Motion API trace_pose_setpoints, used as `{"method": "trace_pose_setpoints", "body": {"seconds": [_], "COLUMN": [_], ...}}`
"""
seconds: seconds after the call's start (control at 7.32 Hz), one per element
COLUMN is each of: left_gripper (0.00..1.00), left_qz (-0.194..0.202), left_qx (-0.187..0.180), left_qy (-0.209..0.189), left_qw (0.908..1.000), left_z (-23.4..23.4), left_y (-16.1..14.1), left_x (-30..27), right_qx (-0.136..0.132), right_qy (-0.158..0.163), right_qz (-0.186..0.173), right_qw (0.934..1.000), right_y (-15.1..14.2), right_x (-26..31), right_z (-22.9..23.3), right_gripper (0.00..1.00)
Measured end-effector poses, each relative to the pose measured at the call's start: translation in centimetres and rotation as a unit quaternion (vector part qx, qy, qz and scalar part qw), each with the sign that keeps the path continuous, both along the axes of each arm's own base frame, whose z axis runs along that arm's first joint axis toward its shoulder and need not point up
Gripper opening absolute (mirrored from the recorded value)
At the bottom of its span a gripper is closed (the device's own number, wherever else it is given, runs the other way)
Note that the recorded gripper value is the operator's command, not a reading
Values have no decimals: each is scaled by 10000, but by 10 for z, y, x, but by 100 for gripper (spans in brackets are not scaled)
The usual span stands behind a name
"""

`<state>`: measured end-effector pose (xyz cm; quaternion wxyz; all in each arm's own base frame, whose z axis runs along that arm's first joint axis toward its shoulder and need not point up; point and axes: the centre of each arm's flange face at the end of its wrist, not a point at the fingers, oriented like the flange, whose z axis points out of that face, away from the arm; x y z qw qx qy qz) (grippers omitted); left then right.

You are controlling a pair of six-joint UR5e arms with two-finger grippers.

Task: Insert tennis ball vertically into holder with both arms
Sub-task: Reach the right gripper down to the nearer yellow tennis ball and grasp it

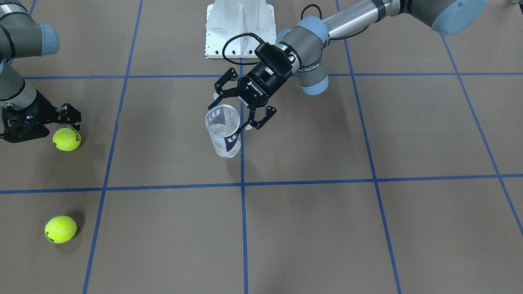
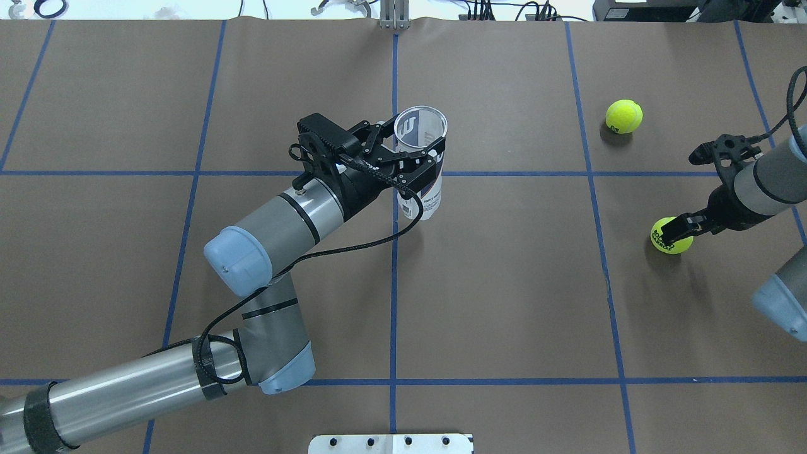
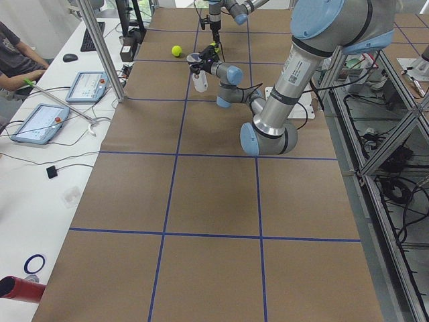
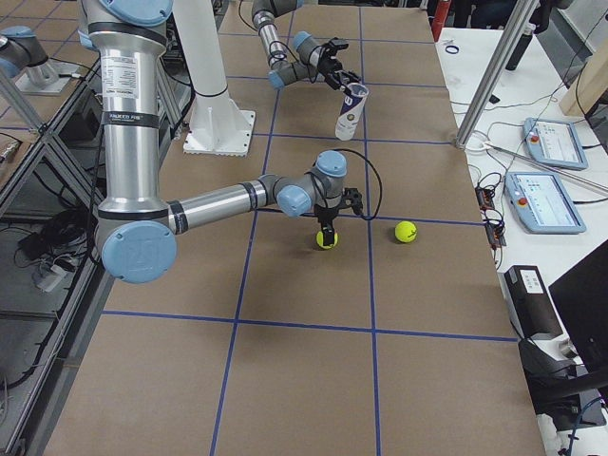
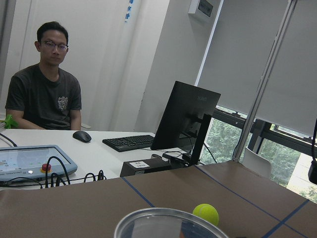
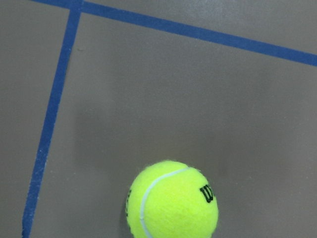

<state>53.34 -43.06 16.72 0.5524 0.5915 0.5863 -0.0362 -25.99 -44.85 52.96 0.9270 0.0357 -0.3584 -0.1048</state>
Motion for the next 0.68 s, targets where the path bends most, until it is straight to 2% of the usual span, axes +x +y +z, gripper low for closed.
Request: {"method": "trace_pose_setpoints", "body": {"seconds": [0.27, 0.41, 0.55, 0.68], "left_gripper": [84, 84, 84, 84], "left_qz": [-6, -4, -2, -1], "left_qx": [-1, -3, -5, -15], "left_qy": [-11, -16, -21, -39], "left_qw": [10000, 10000, 10000, 10000], "left_z": [0, 1, 1, 3], "left_y": [0, 0, 0, 0], "left_x": [0, 1, 1, 2], "right_qx": [-42, -61, -67, -76], "right_qy": [52, 71, 74, 67], "right_qz": [-21, -25, -24, -4], "right_qw": [10000, 10000, 9999, 9999], "right_y": [-4, -5, -6, -7], "right_x": [-11, -13, -14, -16], "right_z": [6, 9, 9, 8], "right_gripper": [98, 88, 50, 7]}}
